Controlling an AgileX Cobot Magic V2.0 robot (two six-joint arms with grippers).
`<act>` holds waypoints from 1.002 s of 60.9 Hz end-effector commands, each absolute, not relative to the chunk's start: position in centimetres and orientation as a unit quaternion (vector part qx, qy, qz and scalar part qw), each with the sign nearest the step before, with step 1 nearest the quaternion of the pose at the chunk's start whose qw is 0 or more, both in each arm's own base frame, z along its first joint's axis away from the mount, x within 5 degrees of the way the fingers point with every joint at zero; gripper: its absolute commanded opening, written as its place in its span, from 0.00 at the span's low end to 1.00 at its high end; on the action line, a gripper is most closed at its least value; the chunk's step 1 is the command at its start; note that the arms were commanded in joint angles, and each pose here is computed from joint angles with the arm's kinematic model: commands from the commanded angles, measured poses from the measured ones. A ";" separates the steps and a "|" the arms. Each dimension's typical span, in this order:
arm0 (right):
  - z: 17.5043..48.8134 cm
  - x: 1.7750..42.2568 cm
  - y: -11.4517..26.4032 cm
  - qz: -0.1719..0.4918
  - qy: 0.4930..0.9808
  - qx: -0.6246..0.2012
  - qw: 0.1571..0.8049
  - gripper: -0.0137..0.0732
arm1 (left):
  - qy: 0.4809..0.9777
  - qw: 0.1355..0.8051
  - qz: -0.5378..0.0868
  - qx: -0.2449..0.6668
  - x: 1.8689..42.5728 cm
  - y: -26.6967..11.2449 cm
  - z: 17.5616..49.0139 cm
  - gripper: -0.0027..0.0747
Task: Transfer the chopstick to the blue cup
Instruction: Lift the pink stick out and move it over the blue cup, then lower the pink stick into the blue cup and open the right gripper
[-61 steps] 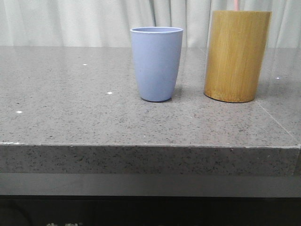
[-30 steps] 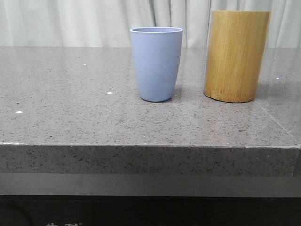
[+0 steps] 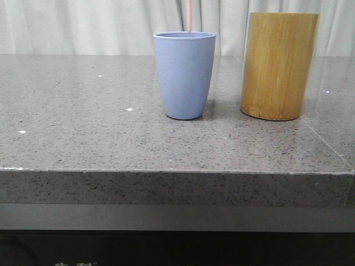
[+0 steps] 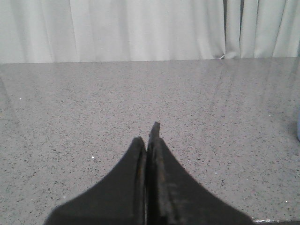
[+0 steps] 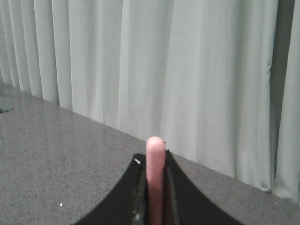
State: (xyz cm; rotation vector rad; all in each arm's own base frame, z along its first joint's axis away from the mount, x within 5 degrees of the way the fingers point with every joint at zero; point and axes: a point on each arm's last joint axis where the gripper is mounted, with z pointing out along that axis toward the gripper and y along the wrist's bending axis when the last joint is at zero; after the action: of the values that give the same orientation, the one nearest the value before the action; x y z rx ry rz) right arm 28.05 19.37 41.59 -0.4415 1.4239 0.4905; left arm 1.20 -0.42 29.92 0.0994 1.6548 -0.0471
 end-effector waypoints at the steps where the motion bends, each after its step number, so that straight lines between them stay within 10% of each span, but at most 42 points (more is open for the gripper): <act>1: 43.6 27.7 19.1 0.236 0.610 -0.181 0.734 0.08 | 0.696 0.716 -0.029 0.042 0.8 -0.4 31.4 0.01; 25: 39.2 30.7 21.0 0.239 0.662 -0.170 0.689 0.09 | 0.696 0.716 -0.029 0.042 0.8 -0.4 31.4 0.01; 61: 39.0 30.7 21.1 0.239 0.666 -0.171 0.686 0.53 | 0.696 0.716 -0.029 0.042 0.8 -0.4 31.4 0.01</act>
State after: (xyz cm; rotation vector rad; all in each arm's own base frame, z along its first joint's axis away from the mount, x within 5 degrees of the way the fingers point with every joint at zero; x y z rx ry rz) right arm 31.47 21.61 35.56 -0.4229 1.6435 0.5114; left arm 1.20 -0.42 29.94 0.0991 1.6526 -0.0470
